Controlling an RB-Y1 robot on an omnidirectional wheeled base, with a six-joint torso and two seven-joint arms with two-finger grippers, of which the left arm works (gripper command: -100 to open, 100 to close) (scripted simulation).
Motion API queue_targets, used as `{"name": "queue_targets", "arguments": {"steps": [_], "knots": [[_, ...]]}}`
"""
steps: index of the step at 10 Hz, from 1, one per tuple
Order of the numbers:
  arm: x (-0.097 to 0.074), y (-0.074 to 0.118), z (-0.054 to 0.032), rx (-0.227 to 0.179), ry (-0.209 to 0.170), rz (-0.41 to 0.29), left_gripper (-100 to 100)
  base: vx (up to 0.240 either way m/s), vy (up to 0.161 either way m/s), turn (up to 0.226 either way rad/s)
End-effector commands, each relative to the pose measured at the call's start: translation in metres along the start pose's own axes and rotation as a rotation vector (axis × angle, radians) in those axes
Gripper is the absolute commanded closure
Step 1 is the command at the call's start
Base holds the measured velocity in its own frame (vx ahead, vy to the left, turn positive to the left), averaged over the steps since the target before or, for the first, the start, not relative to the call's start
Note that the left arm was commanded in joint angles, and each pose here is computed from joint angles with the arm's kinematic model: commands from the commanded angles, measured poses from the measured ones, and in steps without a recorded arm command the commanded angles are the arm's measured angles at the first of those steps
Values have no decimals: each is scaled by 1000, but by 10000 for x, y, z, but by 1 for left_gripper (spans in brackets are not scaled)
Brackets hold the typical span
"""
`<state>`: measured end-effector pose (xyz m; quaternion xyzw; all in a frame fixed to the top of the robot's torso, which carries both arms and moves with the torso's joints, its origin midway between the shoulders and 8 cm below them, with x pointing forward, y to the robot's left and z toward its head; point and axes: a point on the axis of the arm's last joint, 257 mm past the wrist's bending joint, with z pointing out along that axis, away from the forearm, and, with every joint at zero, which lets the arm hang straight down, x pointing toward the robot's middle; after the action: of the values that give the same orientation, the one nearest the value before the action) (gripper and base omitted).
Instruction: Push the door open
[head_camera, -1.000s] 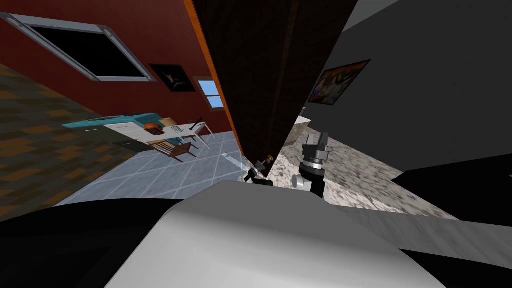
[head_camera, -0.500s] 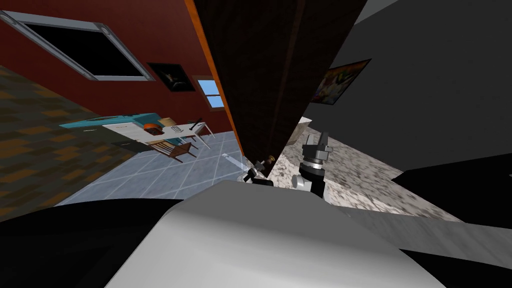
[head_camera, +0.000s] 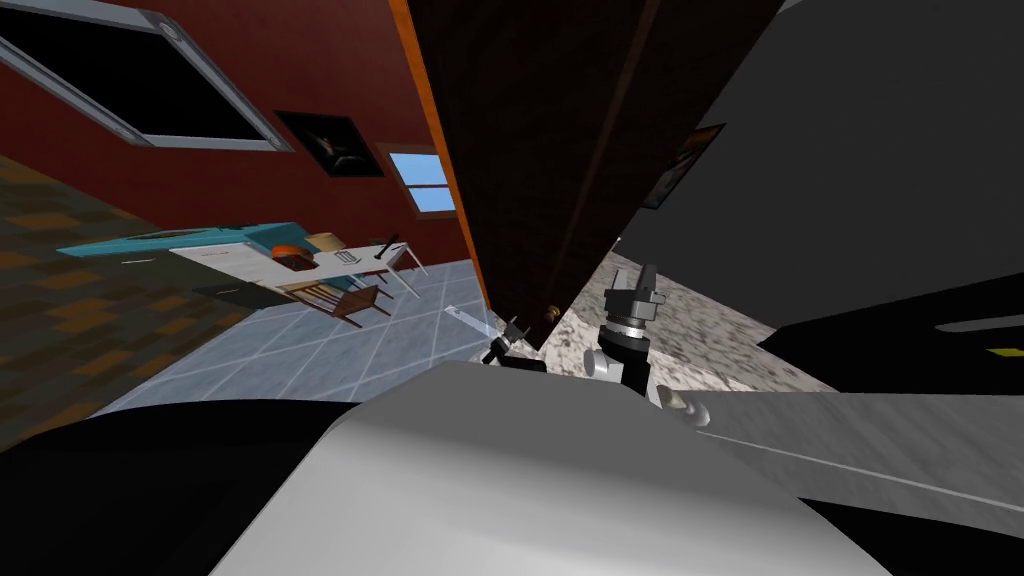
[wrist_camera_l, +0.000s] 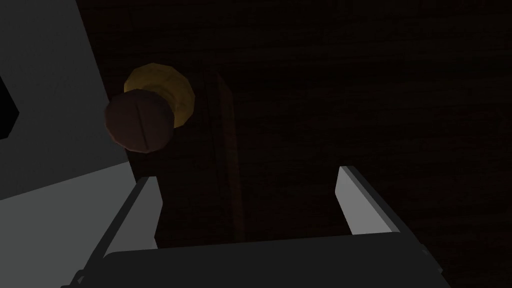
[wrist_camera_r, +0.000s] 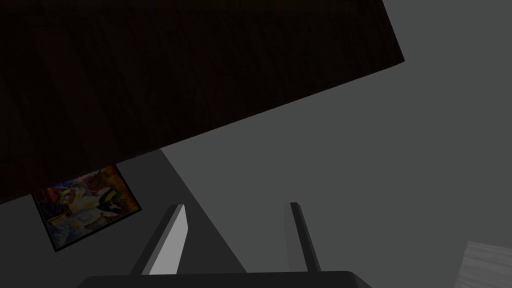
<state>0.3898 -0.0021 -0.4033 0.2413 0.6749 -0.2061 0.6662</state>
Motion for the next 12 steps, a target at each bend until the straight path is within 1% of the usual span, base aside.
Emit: {"name": "queue_targets", "arguments": {"steps": [1, 3, 4, 5, 6, 9, 10, 11, 12], "knots": [[-43, -25, 27, -20, -9, -17, -100, -209, -4, -70], [-111, -91, 75, -34, -24, -40, -100, -191, -127, -45], [-94, -66, 54, -30, -20, -33, -100, -66, -72, 4], [-40, -3, -9, -30, -7, -15, -100, 62, 29, 7], [-26, 13, -25, -30, -4, -10, -100, 122, 80, 2], [64, 96, -135, -28, 17, 24, -100, 178, 68, 4], [76, 89, -151, -27, 19, 30, -100, 226, -32, 0], [67, 41, -141, -26, 16, 30, -100, 231, -97, 10], [41, -23, -112, -26, 9, 23, -100, 198, -107, 9]]}}
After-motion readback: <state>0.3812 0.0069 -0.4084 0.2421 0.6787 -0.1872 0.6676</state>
